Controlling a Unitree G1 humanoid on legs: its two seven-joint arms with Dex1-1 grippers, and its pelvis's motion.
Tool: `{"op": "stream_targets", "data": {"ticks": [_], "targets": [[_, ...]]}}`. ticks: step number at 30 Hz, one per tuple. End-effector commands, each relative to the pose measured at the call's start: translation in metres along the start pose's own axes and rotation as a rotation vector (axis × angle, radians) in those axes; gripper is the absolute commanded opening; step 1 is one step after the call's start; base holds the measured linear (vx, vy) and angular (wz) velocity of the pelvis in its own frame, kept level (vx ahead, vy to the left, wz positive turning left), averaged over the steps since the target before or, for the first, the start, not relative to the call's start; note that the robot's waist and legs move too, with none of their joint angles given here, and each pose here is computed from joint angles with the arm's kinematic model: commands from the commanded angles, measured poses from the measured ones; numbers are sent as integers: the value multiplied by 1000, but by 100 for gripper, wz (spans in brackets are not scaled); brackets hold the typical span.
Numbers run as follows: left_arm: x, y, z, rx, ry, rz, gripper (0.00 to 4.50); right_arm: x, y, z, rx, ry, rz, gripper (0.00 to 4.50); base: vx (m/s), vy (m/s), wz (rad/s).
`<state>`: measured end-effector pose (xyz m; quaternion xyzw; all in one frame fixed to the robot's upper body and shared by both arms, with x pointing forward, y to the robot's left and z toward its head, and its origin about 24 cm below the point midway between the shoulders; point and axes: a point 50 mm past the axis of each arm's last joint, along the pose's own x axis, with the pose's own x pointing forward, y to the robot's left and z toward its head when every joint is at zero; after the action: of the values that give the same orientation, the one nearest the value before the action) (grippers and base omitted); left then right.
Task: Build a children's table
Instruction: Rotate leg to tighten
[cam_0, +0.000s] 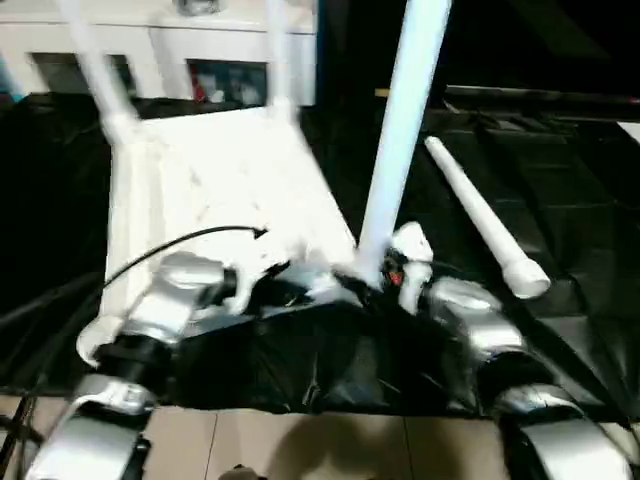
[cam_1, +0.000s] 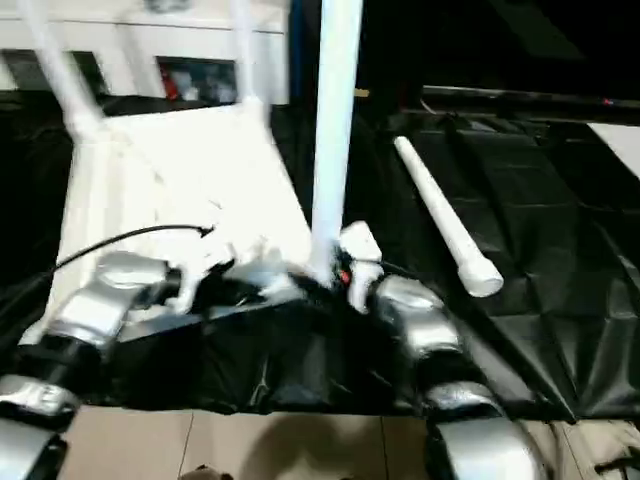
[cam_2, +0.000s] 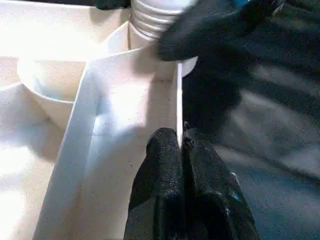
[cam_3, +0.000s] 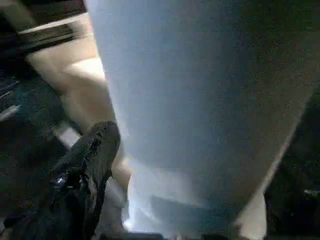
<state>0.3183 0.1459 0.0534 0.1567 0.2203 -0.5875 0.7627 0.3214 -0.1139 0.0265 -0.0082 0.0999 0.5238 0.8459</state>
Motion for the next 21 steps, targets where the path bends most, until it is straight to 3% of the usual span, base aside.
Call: {"op": "stream_targets", "data": {"ticks": [1,11,18,21], "targets": [[12,-2,16,56,-44,-56,0,24,37,1,-24,38,367,385,0,0,0],[4,0,10,79,6,-127,0,14,45,-3,-5,135,556,312,0,0,0],[4,2,8,73,9,-118,0,13,46,-3,16,126,552,277,0,0,0],[5,4,8,47,6,-67,0,17,41,-3,29,89,445,274,0,0,0]]}}
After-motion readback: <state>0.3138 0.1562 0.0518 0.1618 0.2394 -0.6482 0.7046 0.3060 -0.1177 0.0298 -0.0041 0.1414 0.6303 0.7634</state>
